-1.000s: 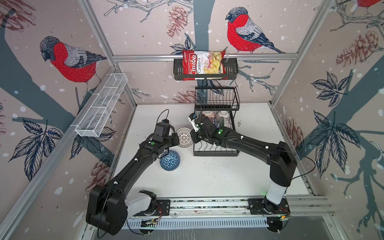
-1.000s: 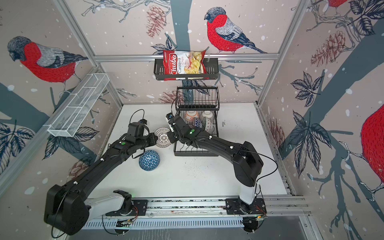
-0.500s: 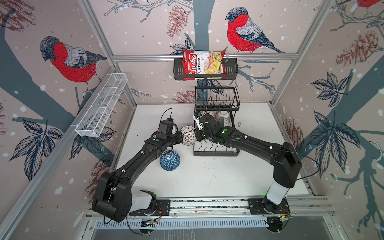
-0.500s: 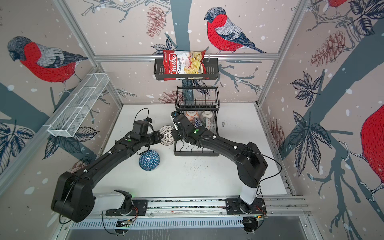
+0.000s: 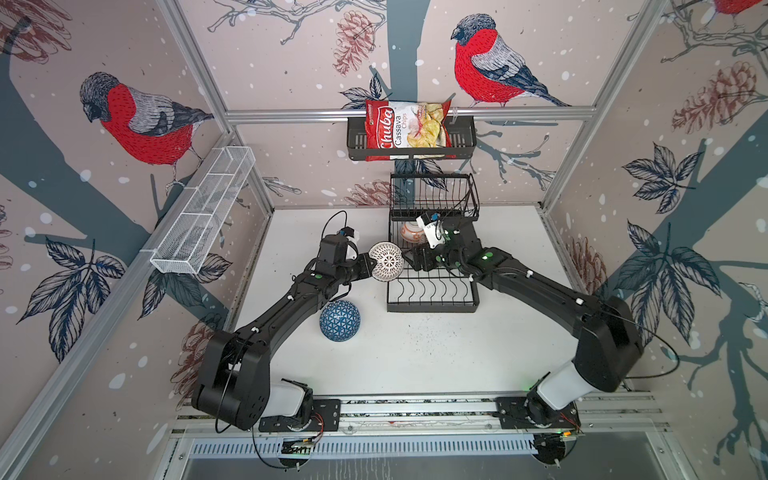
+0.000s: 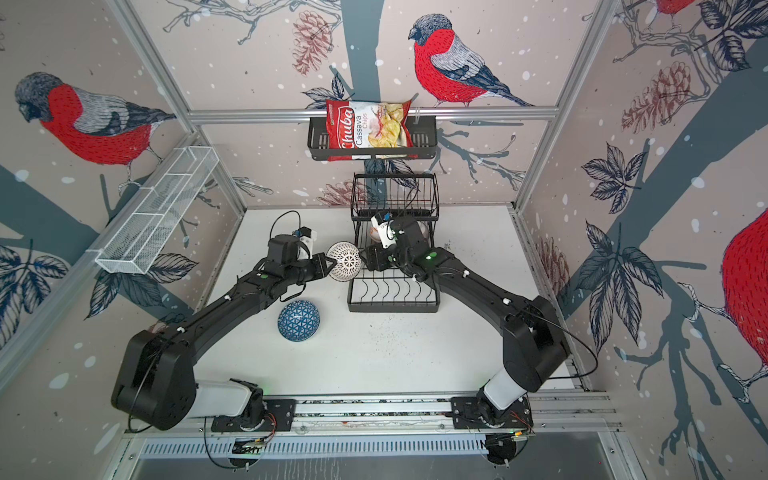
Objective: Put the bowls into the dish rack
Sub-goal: 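Carry the white red-patterned bowl toward the rack with both grippers, then open the left gripper, leaving the bowl in the right gripper beside the rack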
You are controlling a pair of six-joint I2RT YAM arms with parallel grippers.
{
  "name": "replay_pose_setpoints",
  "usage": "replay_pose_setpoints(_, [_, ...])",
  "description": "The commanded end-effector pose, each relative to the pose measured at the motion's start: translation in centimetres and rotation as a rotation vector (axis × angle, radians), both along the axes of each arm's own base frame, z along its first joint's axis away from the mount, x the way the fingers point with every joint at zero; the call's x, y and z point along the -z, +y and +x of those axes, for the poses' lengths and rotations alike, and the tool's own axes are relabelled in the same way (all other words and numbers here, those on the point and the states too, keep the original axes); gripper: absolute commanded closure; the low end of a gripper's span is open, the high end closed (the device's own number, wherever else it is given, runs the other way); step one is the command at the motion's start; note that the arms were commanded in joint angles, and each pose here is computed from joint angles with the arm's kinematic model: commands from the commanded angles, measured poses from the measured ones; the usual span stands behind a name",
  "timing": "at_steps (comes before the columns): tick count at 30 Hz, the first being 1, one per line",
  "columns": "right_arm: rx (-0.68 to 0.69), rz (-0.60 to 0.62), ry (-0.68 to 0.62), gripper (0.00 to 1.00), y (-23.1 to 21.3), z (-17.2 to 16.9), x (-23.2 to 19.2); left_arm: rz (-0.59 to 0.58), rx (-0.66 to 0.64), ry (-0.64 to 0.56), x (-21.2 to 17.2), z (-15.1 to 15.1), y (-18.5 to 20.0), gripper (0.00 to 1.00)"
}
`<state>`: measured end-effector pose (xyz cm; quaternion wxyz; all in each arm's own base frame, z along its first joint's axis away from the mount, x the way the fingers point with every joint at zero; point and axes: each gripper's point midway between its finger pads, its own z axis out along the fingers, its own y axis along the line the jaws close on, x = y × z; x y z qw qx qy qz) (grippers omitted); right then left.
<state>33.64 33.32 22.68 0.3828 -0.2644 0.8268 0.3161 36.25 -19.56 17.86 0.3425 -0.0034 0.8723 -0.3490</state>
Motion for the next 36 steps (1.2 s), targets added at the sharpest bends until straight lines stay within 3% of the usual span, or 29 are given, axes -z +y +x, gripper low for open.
replay_pose_setpoints(1, [-0.094, 0.111, -0.005, 0.11, 0.2, -1.3, -2.2, -0.105, 0.093, -0.127, -3.5, 0.5, -2.0, 1.0])
replay_pose_setpoints(7, [-0.137, 0.183, -0.021, 0.0, -0.9, -2.5, -3.7, -0.183, 0.177, -0.152, -4.5, -0.1, -3.4, 1.0])
replay_pose_setpoints(25, [-0.224, 0.28, 0.014, 0.0, 0.0, -3.7, -5.2, -0.446, 0.344, -0.25, -9.1, -2.0, -5.4, 1.0])
replay_pose_setpoints(30, [-0.273, 0.314, 0.029, 0.0, 0.8, -4.4, -5.8, -0.459, 0.347, -0.267, -9.8, -2.2, -5.3, 1.0])
replay_pose_setpoints(36, [-0.306, 0.337, 0.042, 0.07, 1.7, -4.8, -6.0, -0.441, 0.344, -0.267, -9.7, -2.3, -5.2, 1.0])
